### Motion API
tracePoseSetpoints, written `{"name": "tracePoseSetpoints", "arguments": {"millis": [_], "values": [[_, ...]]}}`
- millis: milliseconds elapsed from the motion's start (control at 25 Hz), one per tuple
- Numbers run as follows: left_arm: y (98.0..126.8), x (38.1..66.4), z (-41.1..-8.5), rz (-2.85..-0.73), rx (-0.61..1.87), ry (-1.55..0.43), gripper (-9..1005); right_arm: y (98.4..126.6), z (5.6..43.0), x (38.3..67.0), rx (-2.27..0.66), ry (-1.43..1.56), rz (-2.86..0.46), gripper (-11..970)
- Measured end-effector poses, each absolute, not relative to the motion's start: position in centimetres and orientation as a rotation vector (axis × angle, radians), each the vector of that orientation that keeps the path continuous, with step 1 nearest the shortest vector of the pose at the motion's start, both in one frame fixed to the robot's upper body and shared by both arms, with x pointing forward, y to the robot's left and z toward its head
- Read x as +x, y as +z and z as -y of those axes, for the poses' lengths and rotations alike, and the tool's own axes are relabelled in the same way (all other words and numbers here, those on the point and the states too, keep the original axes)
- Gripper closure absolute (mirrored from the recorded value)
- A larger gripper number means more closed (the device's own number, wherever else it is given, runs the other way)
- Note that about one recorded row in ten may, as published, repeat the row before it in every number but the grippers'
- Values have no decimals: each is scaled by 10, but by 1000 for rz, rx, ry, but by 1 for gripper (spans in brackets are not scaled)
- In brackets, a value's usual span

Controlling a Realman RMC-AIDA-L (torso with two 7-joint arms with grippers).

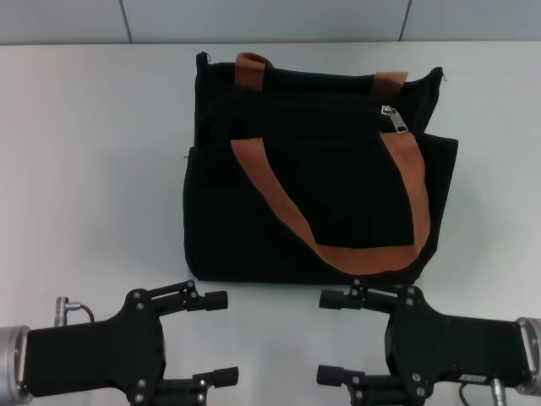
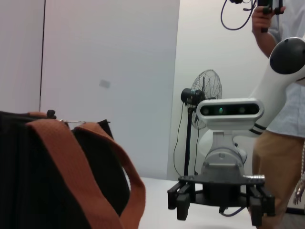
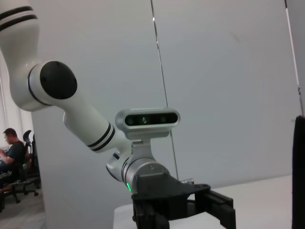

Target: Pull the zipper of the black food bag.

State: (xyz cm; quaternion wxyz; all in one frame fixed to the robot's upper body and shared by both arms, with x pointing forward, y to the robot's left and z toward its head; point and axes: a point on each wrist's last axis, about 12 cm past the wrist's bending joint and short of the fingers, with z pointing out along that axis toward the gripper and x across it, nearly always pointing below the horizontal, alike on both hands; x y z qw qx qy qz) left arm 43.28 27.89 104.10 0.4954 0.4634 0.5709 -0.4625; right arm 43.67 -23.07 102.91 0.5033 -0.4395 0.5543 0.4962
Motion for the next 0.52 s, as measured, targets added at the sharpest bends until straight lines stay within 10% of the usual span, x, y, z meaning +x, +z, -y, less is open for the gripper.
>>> {"name": "tracePoseSetpoints", "arguments": {"millis": [520], "values": [[1043, 439, -274, -1378, 1146, -1125, 212, 1032, 228, 442, -1066, 1197, -1320, 190]]}}
